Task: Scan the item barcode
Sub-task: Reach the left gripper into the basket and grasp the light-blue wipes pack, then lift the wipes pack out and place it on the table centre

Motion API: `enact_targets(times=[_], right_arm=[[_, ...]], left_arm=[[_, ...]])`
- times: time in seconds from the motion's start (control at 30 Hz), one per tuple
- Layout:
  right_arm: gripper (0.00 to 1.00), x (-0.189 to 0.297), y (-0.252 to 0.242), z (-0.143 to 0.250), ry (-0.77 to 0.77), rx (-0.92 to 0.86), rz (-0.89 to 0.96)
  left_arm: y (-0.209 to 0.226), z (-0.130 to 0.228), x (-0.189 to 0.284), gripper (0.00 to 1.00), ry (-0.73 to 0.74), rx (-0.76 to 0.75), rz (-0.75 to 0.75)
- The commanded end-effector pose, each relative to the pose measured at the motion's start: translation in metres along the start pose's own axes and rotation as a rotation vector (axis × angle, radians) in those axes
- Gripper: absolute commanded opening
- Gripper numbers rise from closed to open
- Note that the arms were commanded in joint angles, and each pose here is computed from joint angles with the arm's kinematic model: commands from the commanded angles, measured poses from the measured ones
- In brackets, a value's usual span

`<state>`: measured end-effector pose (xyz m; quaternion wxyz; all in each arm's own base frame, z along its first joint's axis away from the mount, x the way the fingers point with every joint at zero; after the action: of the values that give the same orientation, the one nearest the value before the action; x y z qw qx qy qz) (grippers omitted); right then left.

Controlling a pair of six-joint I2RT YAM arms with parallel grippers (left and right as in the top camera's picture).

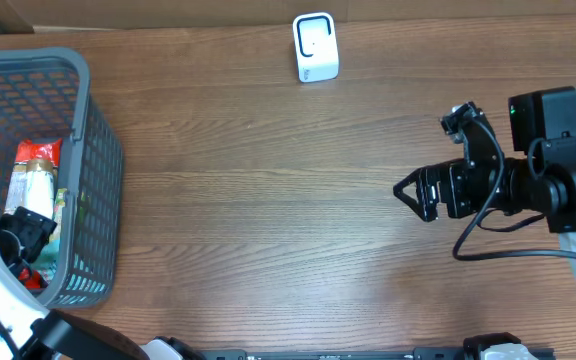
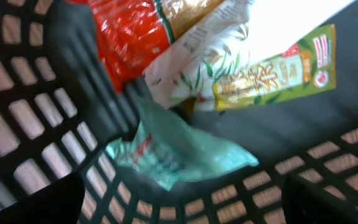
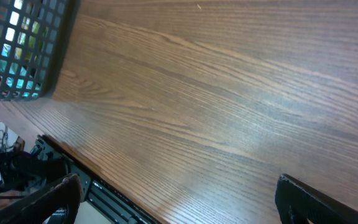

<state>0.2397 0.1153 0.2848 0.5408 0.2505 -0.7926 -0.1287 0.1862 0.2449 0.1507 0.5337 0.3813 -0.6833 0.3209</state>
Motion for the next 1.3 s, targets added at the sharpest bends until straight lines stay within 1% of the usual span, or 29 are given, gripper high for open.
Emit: enact_targets(times=[0.0, 0.03, 0.23, 0.33, 0.43, 0.53, 0.63, 0.67, 0.7, 0.73, 0.77, 0.8, 0.83, 1.03, 1.13, 1.27], right_arm=[[1.0, -0.002, 0.001, 0.001, 0.002, 0.011, -0.003], [1.0, -0.002, 0.001, 0.0, 0.001, 0.011, -0.003], [1.0, -0.002, 0.001, -0.002, -0.008, 0.016, -0.004], [1.0, -0.002, 0.001, -0.002, -0.008, 0.016, -0.004], [1.0, -0.002, 0.001, -0.002, -0.008, 0.016, -0.004], [1.0, -0.002, 0.001, -0.002, -0.008, 0.016, -0.004], [1.0, -0.002, 0.001, -0.002, -0.008, 0.016, -0.004], [1.0, -0.002, 0.001, -0.002, -0.008, 0.016, -0.004], [1.0, -0.002, 0.001, -0.002, -0.008, 0.016, -0.004], [1.0, -0.002, 0.001, -0.002, -0.008, 0.016, -0.004], [1.0, -0.002, 0.001, -0.002, -0.008, 0.016, -0.004], [1.0, -0.002, 0.001, -0.002, -0.008, 0.016, -0.004], [1.0, -0.002, 0.001, -0.002, -0.008, 0.016, -0.004], [1.0, -0.002, 0.001, -0.002, -0.009, 0.016, -0.004], [1.0, -0.002, 0.001, -0.003, -0.011, 0.018, -0.004], [1.0, -0.002, 0.002, -0.006, -0.023, 0.025, -0.005]], left_arm=[[0.003, 0.003, -0.015, 0.95, 0.0, -0.04, -0.018], [0.003, 0.005, -0.02, 0.99, 0.0, -0.048, -0.018], [0.002, 0.021, -0.051, 0.99, 0.018, -0.058, -0.004], [0.005, 0.028, -0.057, 0.88, 0.035, -0.058, -0.014], [0.005, 0.028, -0.058, 0.81, 0.037, -0.067, -0.019], [0.009, 0.028, -0.06, 0.79, 0.04, -0.081, -0.041], [0.01, 0.029, -0.064, 0.8, 0.054, -0.082, -0.049], [0.01, 0.029, -0.065, 0.78, 0.058, -0.082, -0.048], [0.01, 0.029, -0.067, 0.73, 0.062, -0.082, -0.049], [0.01, 0.03, -0.068, 0.61, 0.065, -0.082, -0.047], [0.01, 0.03, -0.068, 0.35, 0.067, -0.082, -0.048], [0.01, 0.029, -0.069, 0.15, 0.066, -0.082, -0.047], [0.008, 0.027, -0.07, 0.04, 0.059, -0.082, -0.037], [-0.003, 0.021, -0.065, 0.04, 0.04, -0.094, 0.025], [-0.018, 0.006, -0.044, 0.04, -0.003, -0.107, 0.115], [-0.04, -0.025, 0.008, 0.04, -0.1, -0.117, 0.229]])
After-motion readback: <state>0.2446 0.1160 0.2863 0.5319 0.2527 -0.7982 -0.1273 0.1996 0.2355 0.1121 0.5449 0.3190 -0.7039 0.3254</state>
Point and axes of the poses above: each gripper's point midway between its finger pads, its own x axis back along the fingers, its own y axis along the line the jaws close on, z = x × y, the point moved 1 cm from there along x, back along the fingers, and after that the axes turned 8 degrees about -x, right-handed, at the moved point
